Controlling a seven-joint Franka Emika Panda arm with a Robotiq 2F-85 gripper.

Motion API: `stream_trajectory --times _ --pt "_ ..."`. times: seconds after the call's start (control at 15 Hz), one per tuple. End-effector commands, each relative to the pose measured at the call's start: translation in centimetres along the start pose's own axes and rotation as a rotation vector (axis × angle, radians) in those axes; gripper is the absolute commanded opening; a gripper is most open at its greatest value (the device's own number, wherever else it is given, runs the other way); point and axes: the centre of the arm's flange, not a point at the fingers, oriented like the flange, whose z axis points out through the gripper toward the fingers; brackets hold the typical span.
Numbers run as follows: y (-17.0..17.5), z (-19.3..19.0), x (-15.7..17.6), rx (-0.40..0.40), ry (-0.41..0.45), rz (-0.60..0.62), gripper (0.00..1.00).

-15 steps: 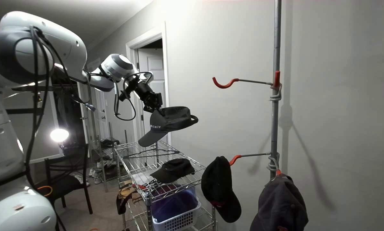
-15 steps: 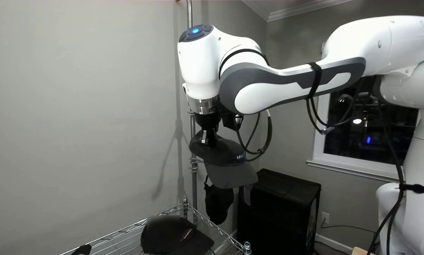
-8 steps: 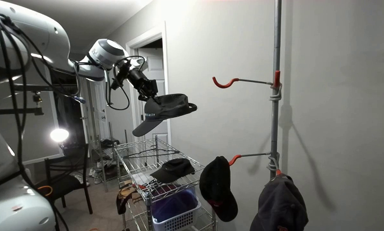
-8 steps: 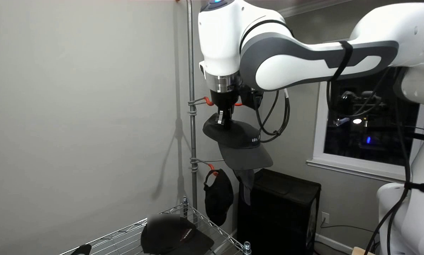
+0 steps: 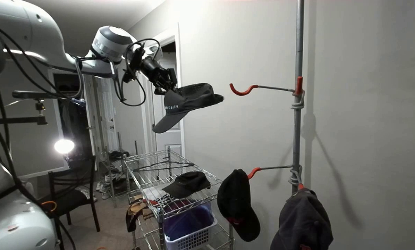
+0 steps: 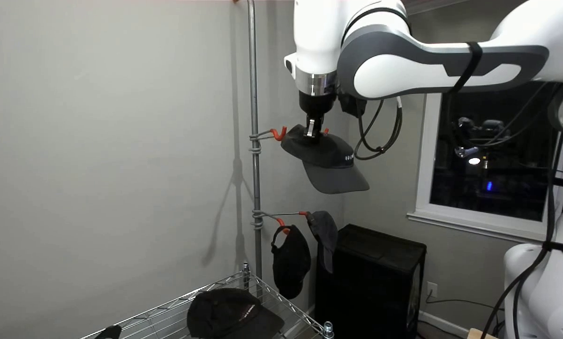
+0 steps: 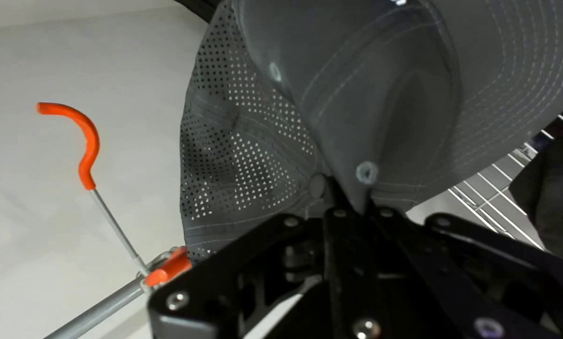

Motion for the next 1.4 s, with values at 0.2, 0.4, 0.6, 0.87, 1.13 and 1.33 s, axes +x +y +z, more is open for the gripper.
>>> stream_trajectory --times 0.2,0.4,0.6,0.87,1.13,1.33 --pt "11.8 4.6 -3.9 -0.046 0.153 -0.029 0.03" --pt "16.5 7.2 -4.7 -0.062 0.214 -0.031 0.03" --pt "20.1 9.8 -5.5 -0.093 0.272 -0.022 0.03" --pt "23.5 13.3 -6.1 -0.1 0.327 -0.021 0.03" --pt "25.7 17.4 -6.8 -0.074 0.319 -0.017 0.03" --pt "25.3 20.4 -7.3 -0.019 0.294 -0.053 0.03"
